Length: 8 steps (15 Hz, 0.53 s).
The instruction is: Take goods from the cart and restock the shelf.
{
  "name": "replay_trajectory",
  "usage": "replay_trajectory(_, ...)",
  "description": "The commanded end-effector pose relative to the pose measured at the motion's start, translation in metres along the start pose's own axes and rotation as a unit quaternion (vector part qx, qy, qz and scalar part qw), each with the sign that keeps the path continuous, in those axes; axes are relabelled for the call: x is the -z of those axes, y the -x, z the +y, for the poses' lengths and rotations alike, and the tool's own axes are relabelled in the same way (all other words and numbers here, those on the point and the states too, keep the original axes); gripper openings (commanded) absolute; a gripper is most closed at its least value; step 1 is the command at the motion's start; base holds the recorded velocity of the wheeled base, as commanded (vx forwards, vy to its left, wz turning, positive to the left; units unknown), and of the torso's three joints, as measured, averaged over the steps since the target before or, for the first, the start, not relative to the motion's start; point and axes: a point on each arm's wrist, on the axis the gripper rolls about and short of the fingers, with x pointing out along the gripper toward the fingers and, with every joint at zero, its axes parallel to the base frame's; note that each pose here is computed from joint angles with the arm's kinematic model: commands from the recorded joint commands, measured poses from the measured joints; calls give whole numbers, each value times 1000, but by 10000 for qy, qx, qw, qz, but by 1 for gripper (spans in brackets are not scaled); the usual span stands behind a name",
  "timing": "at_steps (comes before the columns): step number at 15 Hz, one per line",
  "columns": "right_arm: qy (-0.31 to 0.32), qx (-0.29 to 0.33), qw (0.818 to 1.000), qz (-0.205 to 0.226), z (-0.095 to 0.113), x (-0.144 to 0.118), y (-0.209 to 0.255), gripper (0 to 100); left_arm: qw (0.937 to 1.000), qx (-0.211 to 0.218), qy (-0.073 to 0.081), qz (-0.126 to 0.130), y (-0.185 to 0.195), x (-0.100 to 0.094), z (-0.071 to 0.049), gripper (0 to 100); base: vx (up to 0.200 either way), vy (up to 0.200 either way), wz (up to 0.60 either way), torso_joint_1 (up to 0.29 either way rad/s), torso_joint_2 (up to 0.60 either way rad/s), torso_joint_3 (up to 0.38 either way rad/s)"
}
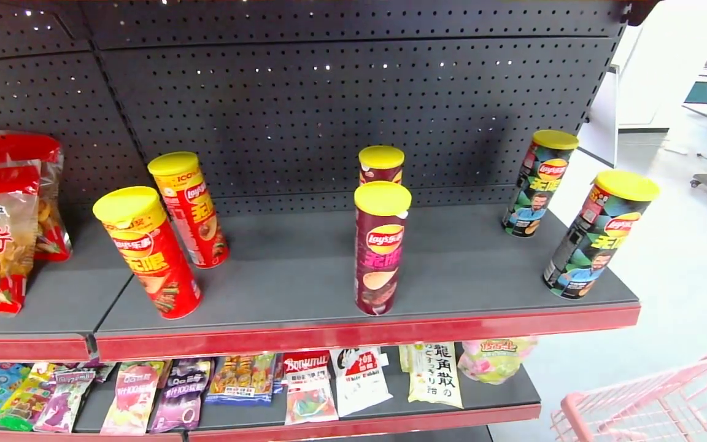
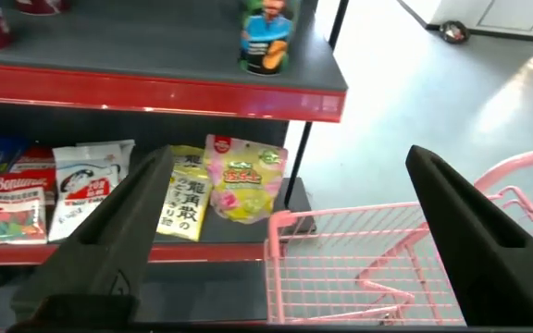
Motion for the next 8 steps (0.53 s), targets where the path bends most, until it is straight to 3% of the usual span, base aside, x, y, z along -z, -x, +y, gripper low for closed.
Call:
replay_trajectory(1, 3, -2, 10000, 1, 0, 0, 0, 100, 10000, -2, 1, 10, 0, 0, 0, 100, 0, 0, 0, 0, 0, 0)
replay_trajectory(8, -20, 20, 10000, 4, 0, 0, 0, 100, 10000, -2, 8, 10, 0, 0, 0, 100, 0, 0, 0, 0, 0, 0)
